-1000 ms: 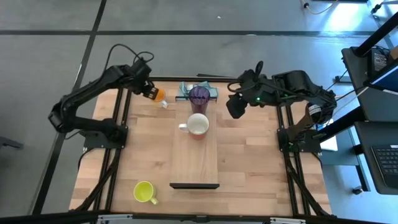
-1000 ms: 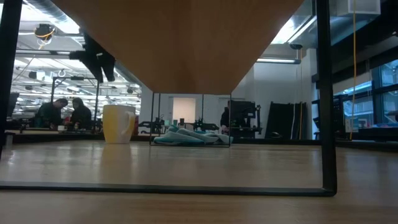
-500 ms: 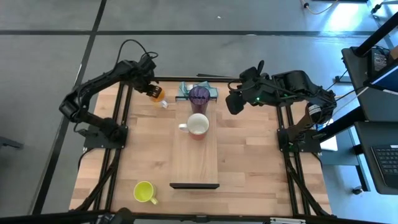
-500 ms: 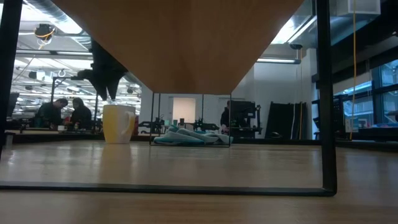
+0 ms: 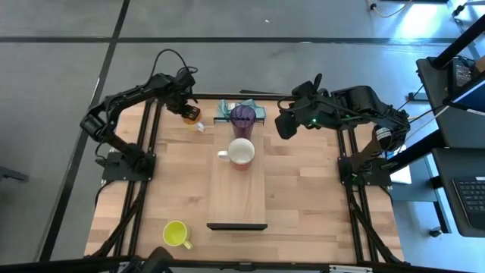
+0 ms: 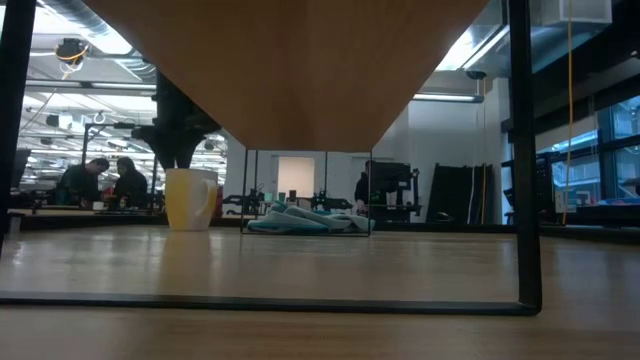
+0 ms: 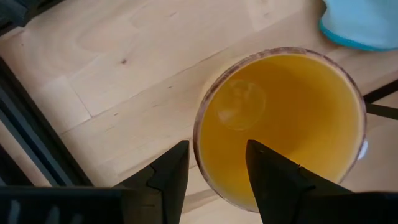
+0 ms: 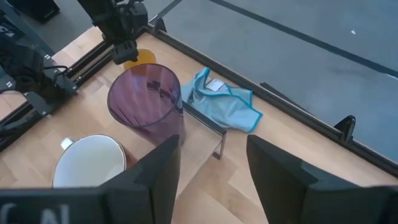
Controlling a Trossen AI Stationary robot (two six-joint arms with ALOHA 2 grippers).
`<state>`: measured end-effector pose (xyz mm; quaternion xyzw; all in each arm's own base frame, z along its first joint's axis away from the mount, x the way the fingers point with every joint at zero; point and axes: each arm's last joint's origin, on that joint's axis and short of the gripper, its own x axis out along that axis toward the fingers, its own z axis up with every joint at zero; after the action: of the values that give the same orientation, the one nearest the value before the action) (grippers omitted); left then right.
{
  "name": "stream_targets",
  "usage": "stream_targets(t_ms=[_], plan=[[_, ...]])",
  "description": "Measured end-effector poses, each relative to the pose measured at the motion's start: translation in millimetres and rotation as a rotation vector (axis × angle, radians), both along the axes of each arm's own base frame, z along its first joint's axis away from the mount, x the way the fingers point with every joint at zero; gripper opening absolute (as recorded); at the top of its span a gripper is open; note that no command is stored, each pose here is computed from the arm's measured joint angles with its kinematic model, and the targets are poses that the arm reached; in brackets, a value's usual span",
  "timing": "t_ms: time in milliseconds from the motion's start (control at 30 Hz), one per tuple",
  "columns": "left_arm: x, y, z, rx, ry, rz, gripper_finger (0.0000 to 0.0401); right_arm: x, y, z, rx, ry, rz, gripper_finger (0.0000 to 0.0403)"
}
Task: Stack small to large cups/mugs on shelf
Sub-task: Put the yellow cup on the shelf
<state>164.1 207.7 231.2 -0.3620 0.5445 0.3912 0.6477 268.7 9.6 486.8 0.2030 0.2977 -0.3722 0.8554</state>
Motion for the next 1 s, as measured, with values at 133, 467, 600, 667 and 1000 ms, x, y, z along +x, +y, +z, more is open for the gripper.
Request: stream_targets(t_ms=[133,467,600,667,1000], plan=[[0.2,0.2,-0.7,-0.003,0.002,-0.001,0.0154,0.1,0.0,-0.1,-0.006,0.005,0.007,0.0186],[-1.4,-0.6,-0.9,0.005,0.039,-0.017,0.0099,0.1,0.0,-0.1,-0.007,0.007,0.009,0.0186],[-1.6,-0.4,-0.9,0.01,0.045,-0.021,0.0056,0.2,-0.4,-0.1,-0.008,0.007,0.007,0.0186],[-1.4,0.2,-0.8,0.019,0.047,-0.02,0.0033,0.2,-0.4,-0.1,-0.008,0.007,0.007,0.0186],[-1.7,-0.3,-0.6,0.02,0.056,-0.077,0.0017,0.2,-0.3,-0.1,-0.008,0.007,0.007,0.0186]])
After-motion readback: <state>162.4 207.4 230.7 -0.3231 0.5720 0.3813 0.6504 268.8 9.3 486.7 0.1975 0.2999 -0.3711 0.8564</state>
